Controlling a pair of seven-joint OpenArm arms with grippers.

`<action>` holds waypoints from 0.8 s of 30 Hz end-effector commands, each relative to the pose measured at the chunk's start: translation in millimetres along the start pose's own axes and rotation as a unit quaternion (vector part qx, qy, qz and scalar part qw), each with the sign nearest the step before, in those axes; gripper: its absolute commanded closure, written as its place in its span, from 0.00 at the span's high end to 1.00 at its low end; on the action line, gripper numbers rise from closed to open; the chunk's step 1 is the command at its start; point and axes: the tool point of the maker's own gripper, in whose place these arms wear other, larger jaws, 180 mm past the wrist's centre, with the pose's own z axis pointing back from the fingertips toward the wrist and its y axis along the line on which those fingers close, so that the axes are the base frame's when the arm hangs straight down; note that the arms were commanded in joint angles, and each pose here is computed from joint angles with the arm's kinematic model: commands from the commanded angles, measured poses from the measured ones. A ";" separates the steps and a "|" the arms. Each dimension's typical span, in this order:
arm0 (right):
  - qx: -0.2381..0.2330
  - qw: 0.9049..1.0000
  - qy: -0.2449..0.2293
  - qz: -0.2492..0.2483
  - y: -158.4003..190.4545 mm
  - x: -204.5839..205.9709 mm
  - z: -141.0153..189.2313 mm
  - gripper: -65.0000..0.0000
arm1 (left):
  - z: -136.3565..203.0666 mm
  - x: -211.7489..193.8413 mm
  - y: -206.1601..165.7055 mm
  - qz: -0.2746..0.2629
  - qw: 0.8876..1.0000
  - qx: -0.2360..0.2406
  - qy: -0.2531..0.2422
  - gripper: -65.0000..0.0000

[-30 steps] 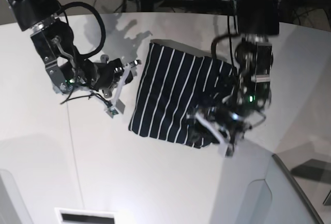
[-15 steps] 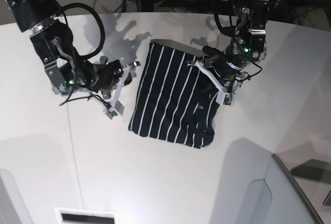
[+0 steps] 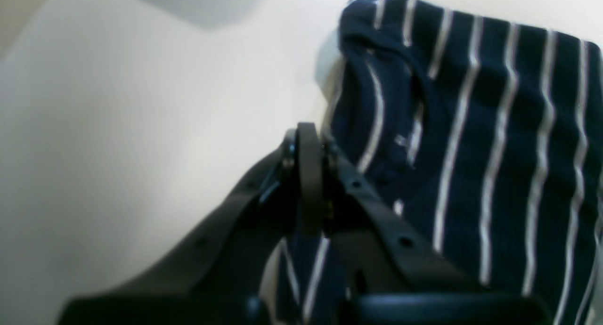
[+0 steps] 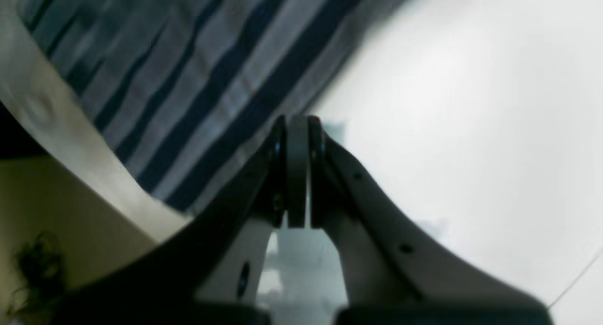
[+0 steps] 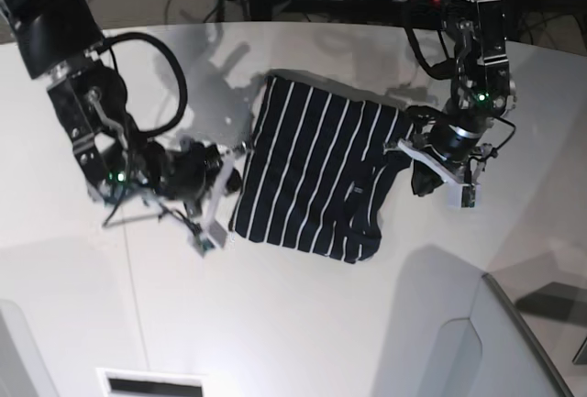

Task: Layout the t-shirt on the table in an organized manner, then fold the t-shirt properly
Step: 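Push the bundle's edge with the right gripper to square it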

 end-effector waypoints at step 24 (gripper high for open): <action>0.073 0.991 -0.082 0.071 -15.2 108.0 -36.7 0.00 | 55.2 -90.4 -18.0 0.013 0.996 -0.009 0.083 0.00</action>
